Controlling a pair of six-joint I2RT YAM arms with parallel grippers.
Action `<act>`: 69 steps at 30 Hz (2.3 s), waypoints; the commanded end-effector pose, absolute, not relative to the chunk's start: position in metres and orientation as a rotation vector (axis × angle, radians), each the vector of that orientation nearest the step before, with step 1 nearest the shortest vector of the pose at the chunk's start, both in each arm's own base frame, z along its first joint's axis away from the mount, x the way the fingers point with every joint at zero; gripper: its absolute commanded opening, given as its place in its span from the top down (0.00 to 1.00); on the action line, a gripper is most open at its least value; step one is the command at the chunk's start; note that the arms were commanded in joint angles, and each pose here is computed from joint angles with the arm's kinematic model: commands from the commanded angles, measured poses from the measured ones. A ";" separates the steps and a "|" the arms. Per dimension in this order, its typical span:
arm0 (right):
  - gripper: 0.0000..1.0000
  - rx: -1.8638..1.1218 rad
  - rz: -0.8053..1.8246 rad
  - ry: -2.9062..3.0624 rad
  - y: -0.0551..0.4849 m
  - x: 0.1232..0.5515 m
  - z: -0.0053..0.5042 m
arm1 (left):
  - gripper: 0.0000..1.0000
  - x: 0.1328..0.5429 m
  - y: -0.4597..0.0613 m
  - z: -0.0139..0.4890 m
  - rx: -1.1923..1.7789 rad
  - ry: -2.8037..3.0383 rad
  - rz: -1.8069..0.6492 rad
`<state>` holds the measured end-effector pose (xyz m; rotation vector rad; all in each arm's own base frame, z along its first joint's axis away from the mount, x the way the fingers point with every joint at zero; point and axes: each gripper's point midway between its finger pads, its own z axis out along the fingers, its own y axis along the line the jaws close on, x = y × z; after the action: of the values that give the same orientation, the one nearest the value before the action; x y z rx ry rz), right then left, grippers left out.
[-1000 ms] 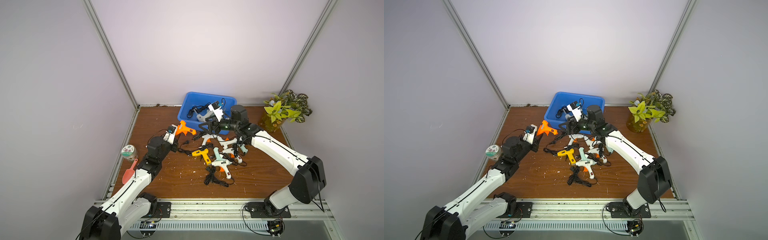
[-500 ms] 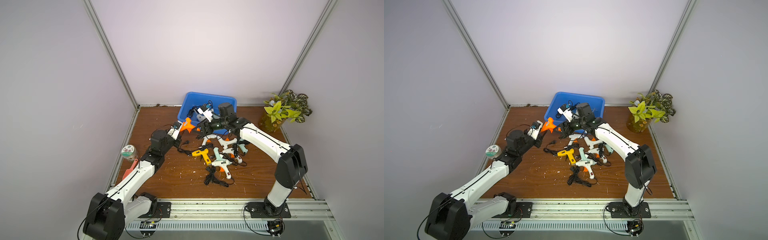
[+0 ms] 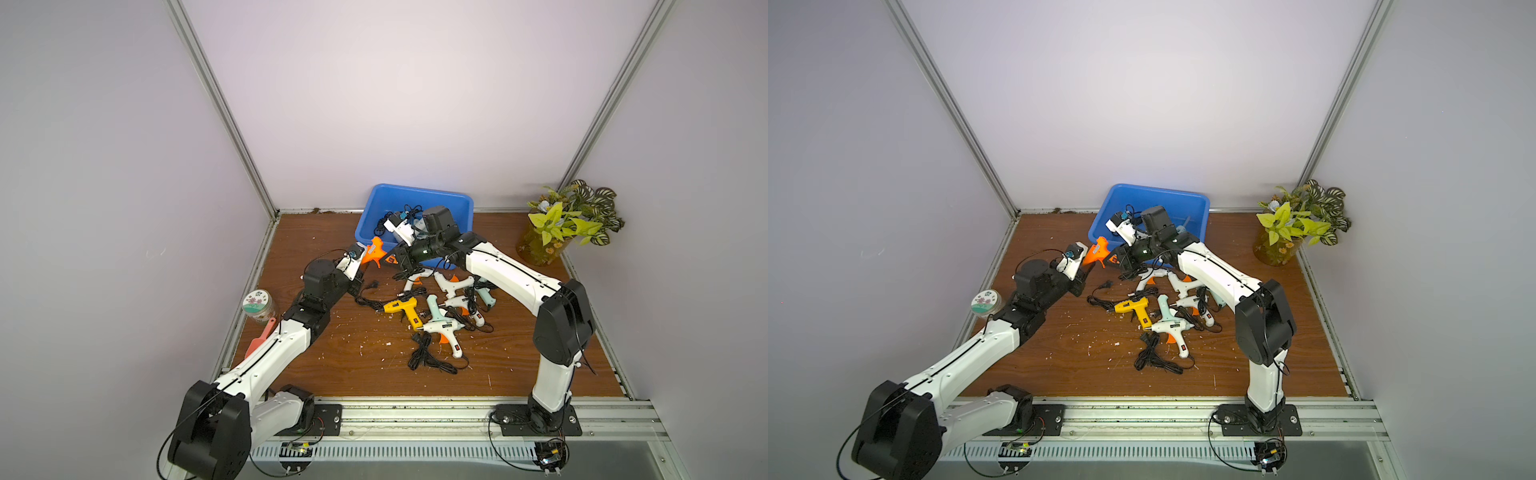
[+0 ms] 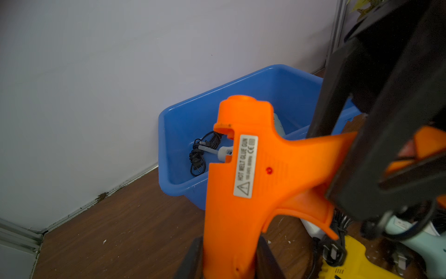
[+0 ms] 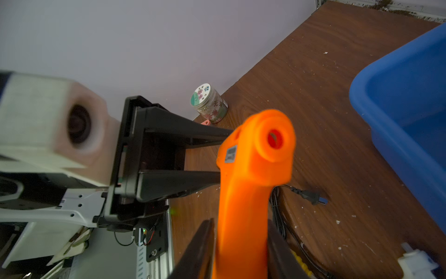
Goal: Put the hot melt glue gun into the storage box
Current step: Place the hot melt adhesive gun in the storage box.
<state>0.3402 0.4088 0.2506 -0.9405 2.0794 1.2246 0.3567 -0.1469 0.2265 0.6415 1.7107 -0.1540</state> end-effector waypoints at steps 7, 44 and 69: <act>0.93 -0.967 1.235 2.018 0.413 0.337 0.273 | 0.86 0.362 -0.147 0.247 0.590 1.663 -0.150; 1.00 0.013 0.740 1.890 0.257 0.575 0.290 | 0.01 0.323 -0.089 0.218 -0.203 1.839 -0.426; 0.66 0.095 0.579 2.103 0.251 0.595 0.157 | 0.01 0.316 -0.076 0.191 -0.245 1.902 -0.350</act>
<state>0.5929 0.2524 0.1391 0.0959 2.1607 0.6072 0.3171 -0.0772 0.1987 -0.2400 1.8839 -0.3680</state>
